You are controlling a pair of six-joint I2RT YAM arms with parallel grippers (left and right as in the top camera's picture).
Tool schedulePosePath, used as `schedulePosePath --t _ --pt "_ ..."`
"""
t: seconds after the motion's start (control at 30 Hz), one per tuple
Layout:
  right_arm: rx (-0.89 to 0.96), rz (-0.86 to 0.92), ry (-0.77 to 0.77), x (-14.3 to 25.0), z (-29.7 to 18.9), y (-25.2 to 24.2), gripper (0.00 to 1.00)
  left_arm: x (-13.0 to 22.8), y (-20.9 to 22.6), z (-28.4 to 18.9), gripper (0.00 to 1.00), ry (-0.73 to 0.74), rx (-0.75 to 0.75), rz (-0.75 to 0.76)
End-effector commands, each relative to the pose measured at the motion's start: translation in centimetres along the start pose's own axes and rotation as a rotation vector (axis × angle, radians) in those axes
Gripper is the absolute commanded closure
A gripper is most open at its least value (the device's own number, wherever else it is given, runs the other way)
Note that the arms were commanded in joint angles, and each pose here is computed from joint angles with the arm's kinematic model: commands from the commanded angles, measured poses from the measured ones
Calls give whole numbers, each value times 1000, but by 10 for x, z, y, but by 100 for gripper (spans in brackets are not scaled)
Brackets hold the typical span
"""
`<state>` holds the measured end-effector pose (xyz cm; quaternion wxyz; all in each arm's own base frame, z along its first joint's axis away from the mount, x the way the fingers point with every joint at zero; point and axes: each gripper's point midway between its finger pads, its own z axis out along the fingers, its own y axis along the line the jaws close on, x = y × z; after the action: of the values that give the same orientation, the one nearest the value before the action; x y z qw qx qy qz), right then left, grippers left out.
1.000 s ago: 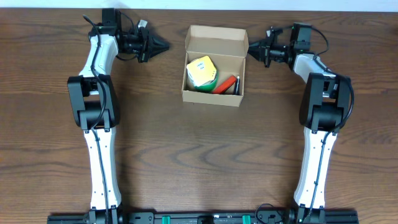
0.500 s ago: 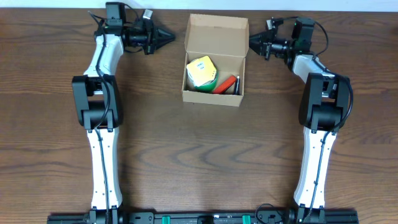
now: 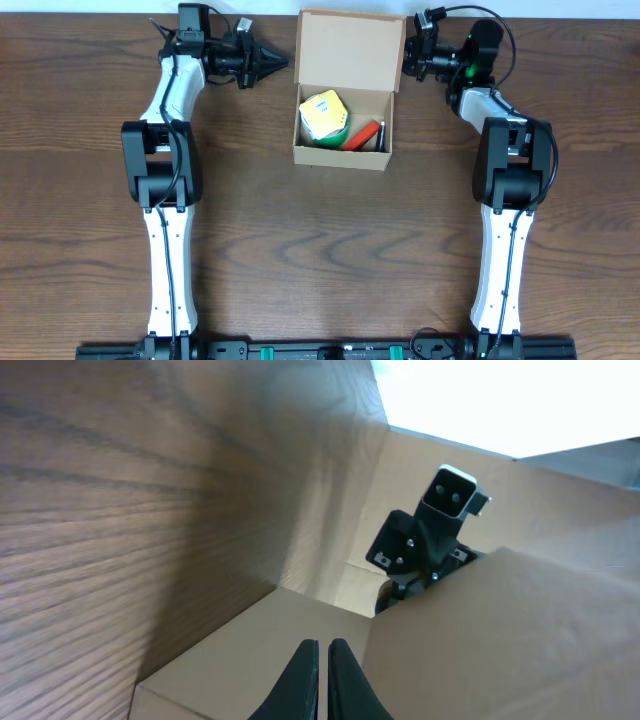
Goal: Pack container
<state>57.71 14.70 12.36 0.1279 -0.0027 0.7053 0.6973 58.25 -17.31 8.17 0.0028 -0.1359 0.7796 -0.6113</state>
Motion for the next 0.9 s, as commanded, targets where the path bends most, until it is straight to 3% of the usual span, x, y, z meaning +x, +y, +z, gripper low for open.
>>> schedulePosePath --t 0.0,0.2,0.33,0.87 --pt "-11 71 55 10 11 3 99 8 -5 14 94 51 39 15" --pt "-22 54 78 14 15 11 98 20 -56 26 94 160 178 150" --pt "-29 34 93 17 13 21 98 21 -83 26 94 159 211 218" --pt "-64 43 78 0 19 82 98 19 -124 14 94 123 269 231"
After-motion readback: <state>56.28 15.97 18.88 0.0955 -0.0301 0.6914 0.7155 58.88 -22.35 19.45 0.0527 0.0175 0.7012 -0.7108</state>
